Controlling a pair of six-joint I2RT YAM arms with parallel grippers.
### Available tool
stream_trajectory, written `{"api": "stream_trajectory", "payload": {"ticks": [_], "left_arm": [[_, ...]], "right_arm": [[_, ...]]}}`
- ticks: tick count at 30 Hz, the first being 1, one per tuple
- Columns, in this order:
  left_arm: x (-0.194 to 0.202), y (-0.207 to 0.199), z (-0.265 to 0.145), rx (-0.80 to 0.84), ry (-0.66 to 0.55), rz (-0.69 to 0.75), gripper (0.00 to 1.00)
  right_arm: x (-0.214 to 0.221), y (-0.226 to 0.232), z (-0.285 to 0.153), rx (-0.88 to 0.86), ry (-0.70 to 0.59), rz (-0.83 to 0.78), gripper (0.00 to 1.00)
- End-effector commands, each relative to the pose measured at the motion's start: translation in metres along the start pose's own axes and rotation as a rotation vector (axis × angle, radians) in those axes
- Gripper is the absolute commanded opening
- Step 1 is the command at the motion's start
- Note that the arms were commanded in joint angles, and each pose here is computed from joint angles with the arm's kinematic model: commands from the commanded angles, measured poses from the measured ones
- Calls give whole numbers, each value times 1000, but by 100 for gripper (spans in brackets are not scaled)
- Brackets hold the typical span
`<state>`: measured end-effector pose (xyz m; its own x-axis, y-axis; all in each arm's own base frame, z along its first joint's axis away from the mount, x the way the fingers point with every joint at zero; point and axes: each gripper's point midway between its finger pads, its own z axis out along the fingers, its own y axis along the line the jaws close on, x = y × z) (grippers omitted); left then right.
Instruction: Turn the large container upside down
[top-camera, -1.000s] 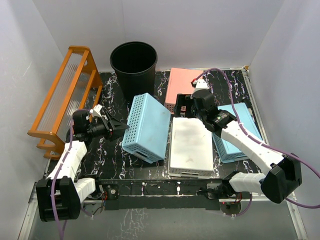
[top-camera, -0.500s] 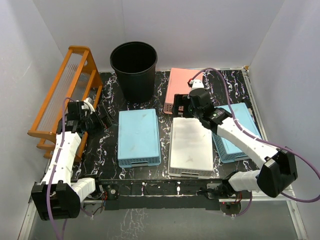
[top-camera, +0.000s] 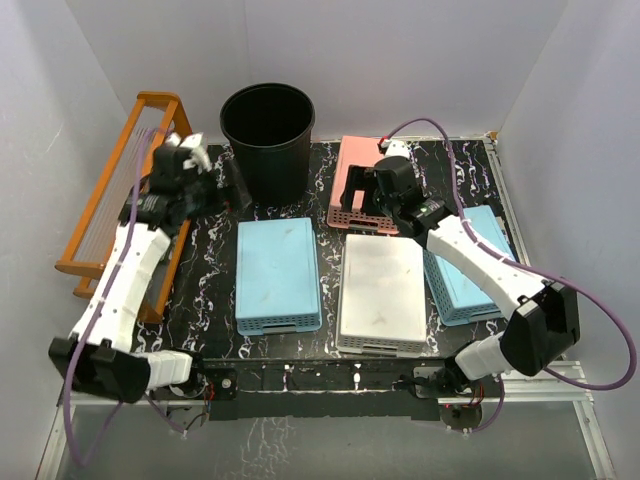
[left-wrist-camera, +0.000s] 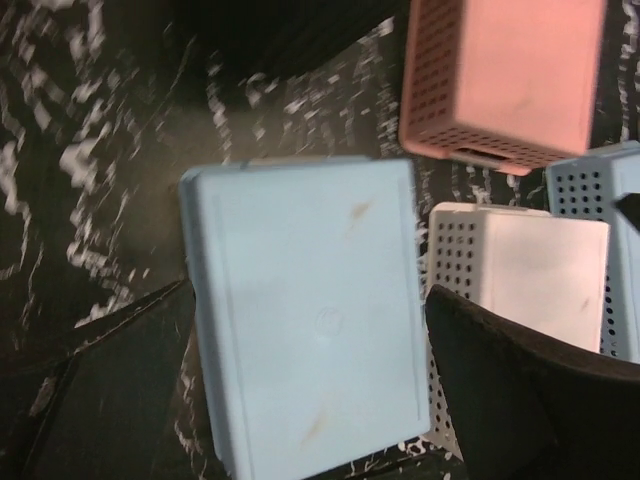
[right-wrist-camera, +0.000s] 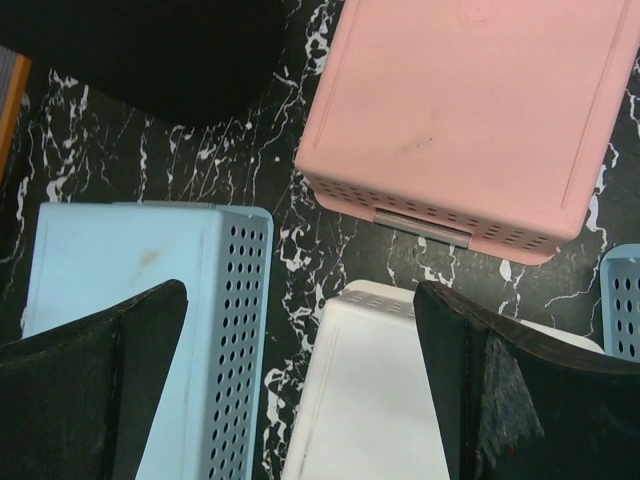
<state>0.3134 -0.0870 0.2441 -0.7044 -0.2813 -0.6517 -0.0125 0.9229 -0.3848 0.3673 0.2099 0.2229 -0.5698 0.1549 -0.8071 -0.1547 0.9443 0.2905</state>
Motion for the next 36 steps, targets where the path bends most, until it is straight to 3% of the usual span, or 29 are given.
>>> {"api": "stream_trajectory", "payload": {"ticks": [1, 5, 13, 19, 27, 36], "left_arm": [[-43, -61, 10, 12, -58, 240, 99], [-82, -118, 22, 20, -113, 436, 99], [-136, -177, 52, 62, -245, 585, 99], [-134, -188, 101, 78, -215, 623, 99], [-113, -173, 148, 24, -127, 659, 98], [-109, -174, 148, 43, -124, 662, 65]], "right_arm": [[-40, -5, -3, 29, -65, 98, 98], [-42, -19, -11, 51, -63, 126, 98], [-37, -46, -48, 98, -118, 125, 98], [-34, -55, -61, 124, -125, 137, 98], [-30, -54, -57, 118, -108, 139, 98], [-29, -51, -52, 102, -101, 149, 98]]}}
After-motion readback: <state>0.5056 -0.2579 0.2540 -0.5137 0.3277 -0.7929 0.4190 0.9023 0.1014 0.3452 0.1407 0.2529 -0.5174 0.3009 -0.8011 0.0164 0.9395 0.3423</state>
